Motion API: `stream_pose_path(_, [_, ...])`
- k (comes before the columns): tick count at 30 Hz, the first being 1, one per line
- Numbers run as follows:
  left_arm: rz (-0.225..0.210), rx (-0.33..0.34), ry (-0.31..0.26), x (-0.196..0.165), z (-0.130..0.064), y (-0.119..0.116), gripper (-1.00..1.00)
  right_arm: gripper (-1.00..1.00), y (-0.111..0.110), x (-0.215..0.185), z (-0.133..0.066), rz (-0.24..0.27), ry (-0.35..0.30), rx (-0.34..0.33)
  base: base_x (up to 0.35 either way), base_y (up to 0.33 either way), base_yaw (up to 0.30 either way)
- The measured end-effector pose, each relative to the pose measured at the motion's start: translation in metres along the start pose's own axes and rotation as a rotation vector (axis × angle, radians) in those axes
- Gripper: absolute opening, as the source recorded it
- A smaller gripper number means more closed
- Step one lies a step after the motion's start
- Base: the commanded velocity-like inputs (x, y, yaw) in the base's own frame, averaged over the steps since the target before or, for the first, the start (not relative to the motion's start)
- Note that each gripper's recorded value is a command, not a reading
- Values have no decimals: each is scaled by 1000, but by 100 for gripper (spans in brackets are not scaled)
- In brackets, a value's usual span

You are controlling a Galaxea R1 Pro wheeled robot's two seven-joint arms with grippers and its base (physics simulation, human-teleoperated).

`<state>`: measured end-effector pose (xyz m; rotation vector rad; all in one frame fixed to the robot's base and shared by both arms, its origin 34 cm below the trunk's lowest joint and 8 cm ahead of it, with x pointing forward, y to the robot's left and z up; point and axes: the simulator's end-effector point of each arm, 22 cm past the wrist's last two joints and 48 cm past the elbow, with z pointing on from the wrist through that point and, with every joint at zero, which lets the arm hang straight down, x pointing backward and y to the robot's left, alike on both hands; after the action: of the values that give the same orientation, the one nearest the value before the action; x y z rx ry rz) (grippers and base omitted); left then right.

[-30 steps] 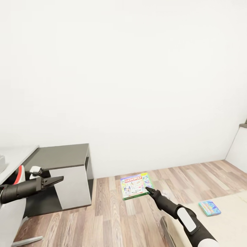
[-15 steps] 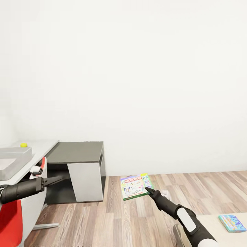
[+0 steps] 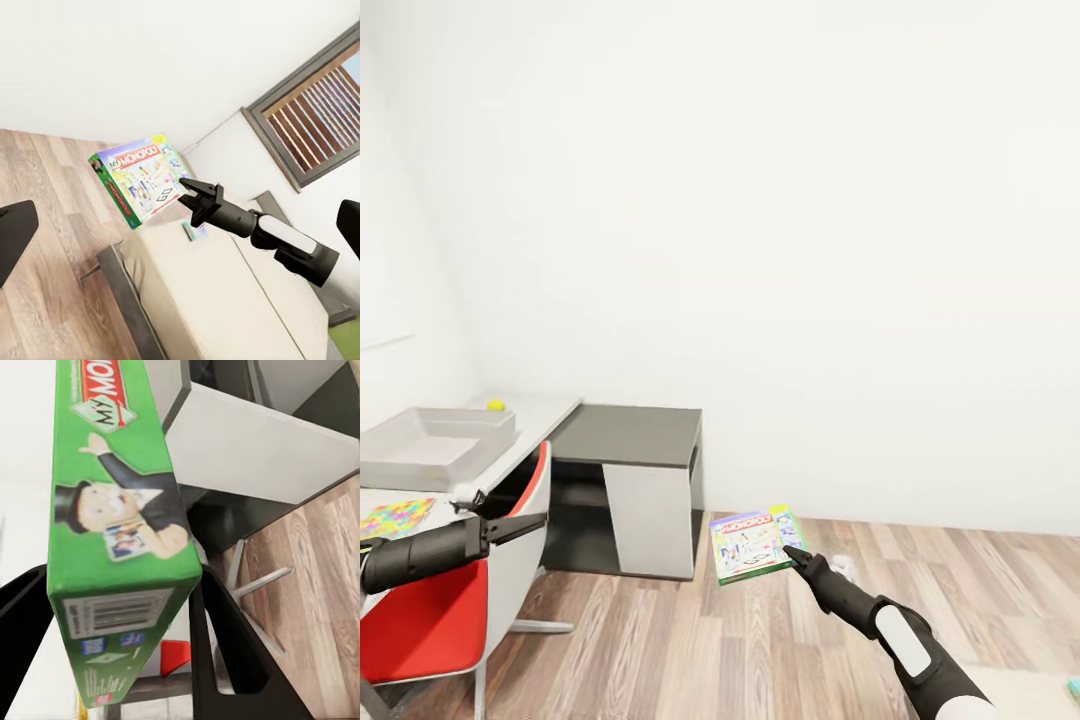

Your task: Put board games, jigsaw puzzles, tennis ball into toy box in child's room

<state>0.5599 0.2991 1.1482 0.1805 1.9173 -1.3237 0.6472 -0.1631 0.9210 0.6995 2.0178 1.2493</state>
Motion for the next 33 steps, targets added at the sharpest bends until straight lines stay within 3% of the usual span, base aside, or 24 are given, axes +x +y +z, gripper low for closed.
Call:
stream_pose_path(23, [0,1,-2,0,0,0,100,-100,-1,0,0,-2,0,2,0,0,289])
stream_pose_path(33, [2,-1,-1,0,0,0,100,-100,0,-1,-1,-1,-3,-1,87,0,50])
